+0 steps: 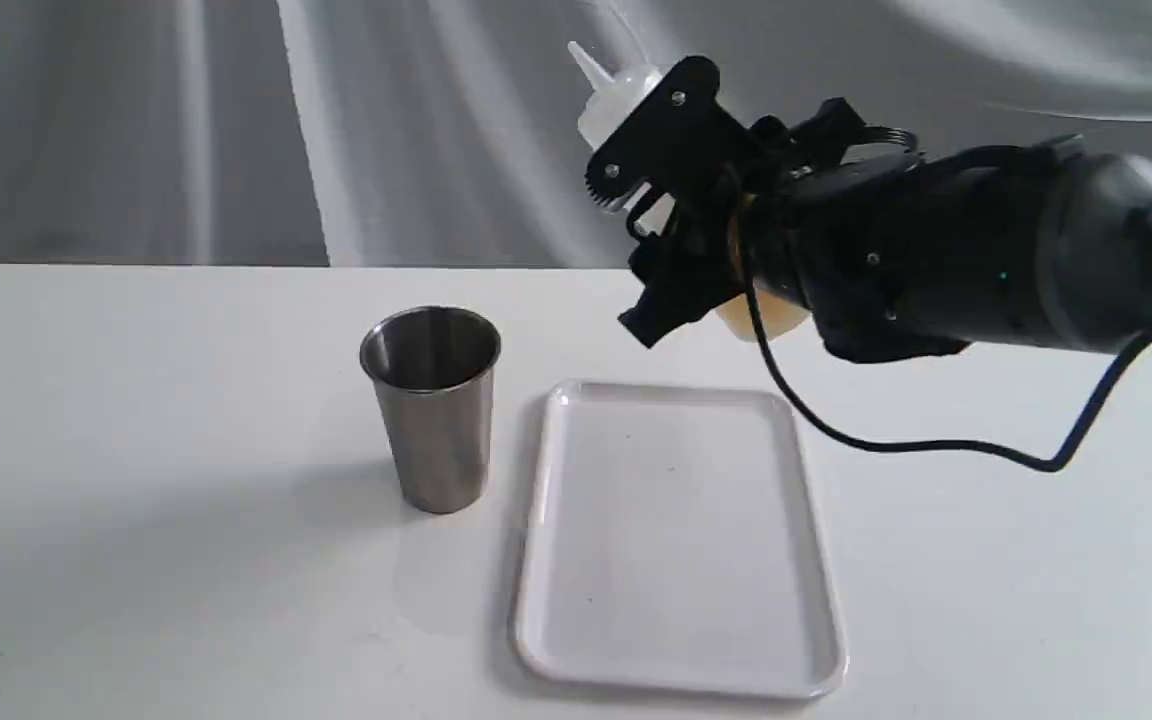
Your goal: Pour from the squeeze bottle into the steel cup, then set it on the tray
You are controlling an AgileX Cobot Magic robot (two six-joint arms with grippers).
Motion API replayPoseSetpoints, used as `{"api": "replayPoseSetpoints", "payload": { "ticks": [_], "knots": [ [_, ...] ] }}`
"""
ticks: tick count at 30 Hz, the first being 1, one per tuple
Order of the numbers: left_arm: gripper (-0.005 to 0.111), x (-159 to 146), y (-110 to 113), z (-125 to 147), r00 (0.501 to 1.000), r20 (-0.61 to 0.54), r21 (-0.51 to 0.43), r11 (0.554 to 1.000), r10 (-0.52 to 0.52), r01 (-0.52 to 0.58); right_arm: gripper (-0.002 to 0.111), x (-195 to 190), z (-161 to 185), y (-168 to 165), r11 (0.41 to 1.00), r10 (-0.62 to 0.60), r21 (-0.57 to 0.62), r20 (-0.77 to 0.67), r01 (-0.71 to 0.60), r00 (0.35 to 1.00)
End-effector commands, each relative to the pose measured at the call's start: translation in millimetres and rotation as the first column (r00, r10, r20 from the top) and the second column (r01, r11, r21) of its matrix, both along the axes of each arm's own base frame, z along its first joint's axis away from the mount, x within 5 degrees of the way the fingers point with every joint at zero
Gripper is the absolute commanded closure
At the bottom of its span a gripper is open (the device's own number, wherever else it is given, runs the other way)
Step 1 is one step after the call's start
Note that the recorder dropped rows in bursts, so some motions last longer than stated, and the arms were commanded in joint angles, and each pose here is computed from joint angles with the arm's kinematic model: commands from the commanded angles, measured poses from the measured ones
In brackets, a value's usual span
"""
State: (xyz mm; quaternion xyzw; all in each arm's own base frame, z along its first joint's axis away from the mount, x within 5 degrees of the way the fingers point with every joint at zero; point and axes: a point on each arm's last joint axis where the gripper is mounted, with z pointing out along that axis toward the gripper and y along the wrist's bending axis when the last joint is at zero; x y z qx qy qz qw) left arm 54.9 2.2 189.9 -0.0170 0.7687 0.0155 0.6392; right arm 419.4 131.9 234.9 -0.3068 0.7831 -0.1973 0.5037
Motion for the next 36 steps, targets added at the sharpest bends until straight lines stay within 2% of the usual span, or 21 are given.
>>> {"api": "replayPoseSetpoints", "payload": {
  "ticks": [1,5,10,16,23,26,31,36],
  "knots": [
    [0.098,0,0,-1,1.000,0.005,-0.002,1.000,-0.002,0.002,0.108,3,-4,-1,0.992,-0.047,-0.116,0.030,0.050,0.998],
    [0.098,0,0,-1,1.000,0.005,-0.002,1.000,-0.002,0.002,0.108,3,-13,3,0.983,-0.073,-0.164,0.031,0.077,0.997],
    [0.098,0,0,-1,1.000,0.005,-0.005,1.000,-0.001,0.001,0.108,0,-15,13,0.966,-0.013,-0.257,0.019,0.018,1.000],
    [0.098,0,0,-1,1.000,0.005,-0.005,1.000,-0.001,0.001,0.108,3,-13,19,0.919,-0.067,-0.383,0.072,0.090,0.995],
    [0.098,0,0,-1,1.000,0.005,0.000,1.000,-0.002,0.002,0.108,-1,-15,32,0.855,0.005,-0.518,0.048,0.021,0.999],
    [0.098,0,0,-1,1.000,0.005,0.000,1.000,-0.002,0.002,0.108,-2,-15,36,0.849,0.019,-0.529,0.046,0.008,0.999],
    [0.098,0,0,-1,1.000,0.005,-0.004,1.000,-0.001,0.001,0.108,-6,-15,44,0.789,0.075,-0.613,0.020,-0.047,0.997],
    [0.098,0,0,-1,1.000,0.005,-0.004,1.000,-0.001,0.001,0.108,-6,-14,44,0.753,0.075,-0.656,0.016,-0.046,0.997]
  ]
}}
